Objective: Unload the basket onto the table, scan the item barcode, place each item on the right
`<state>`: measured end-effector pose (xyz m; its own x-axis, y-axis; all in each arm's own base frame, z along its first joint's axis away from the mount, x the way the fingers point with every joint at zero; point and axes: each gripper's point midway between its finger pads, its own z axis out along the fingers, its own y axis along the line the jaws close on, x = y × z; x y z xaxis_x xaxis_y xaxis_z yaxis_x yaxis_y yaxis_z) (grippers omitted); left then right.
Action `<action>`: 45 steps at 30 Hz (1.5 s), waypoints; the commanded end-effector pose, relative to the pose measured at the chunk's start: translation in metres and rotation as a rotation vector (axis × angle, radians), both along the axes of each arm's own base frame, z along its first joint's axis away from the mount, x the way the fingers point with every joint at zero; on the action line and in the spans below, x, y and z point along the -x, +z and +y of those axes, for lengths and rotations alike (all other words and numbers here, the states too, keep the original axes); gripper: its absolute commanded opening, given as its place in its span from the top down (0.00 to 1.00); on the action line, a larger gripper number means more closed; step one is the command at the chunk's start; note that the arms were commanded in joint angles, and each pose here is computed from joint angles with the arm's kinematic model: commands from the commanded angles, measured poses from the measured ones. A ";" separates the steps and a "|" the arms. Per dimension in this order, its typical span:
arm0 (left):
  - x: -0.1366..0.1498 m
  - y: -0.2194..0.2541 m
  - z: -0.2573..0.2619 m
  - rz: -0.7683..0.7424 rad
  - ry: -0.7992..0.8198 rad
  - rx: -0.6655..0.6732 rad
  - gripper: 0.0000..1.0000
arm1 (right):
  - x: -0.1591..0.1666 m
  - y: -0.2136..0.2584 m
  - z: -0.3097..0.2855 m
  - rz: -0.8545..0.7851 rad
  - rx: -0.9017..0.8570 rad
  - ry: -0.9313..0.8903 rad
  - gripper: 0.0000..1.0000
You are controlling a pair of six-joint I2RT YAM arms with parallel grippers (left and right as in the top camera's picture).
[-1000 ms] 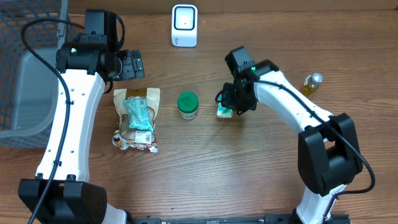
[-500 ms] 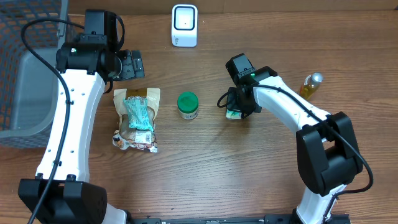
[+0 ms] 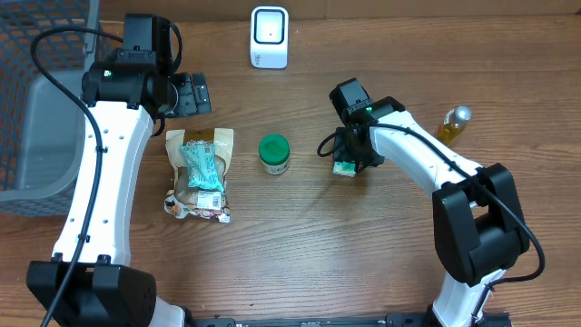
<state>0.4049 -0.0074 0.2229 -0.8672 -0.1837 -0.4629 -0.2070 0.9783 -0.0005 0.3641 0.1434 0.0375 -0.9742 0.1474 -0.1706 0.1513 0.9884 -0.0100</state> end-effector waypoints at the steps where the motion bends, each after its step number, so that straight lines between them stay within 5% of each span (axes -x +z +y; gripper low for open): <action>1: -0.003 0.009 -0.004 -0.025 -0.026 -0.015 0.00 | -0.018 0.036 0.000 -0.075 0.005 -0.011 0.45; 3: -0.003 0.009 -0.004 -0.025 -0.025 -0.015 0.00 | -0.022 0.053 0.002 -0.089 -0.002 -0.011 0.34; 6: -0.003 0.009 -0.004 -0.025 -0.025 -0.015 0.00 | -0.026 0.065 0.007 -0.100 -0.022 -0.009 0.00; 23: -0.003 0.009 -0.005 -0.025 -0.027 -0.015 0.00 | -0.009 0.054 0.046 -0.013 -0.180 0.052 0.01; 34: -0.003 0.009 -0.004 -0.025 -0.027 -0.015 0.00 | 0.002 0.052 0.072 -0.059 -0.091 0.138 0.19; 40: -0.003 0.009 -0.004 -0.025 -0.026 -0.015 0.00 | -0.005 0.052 0.056 -0.143 0.047 -0.014 0.37; 45: -0.003 0.009 -0.004 -0.025 -0.026 -0.015 0.01 | -0.004 0.044 0.041 -0.162 0.102 -0.081 0.43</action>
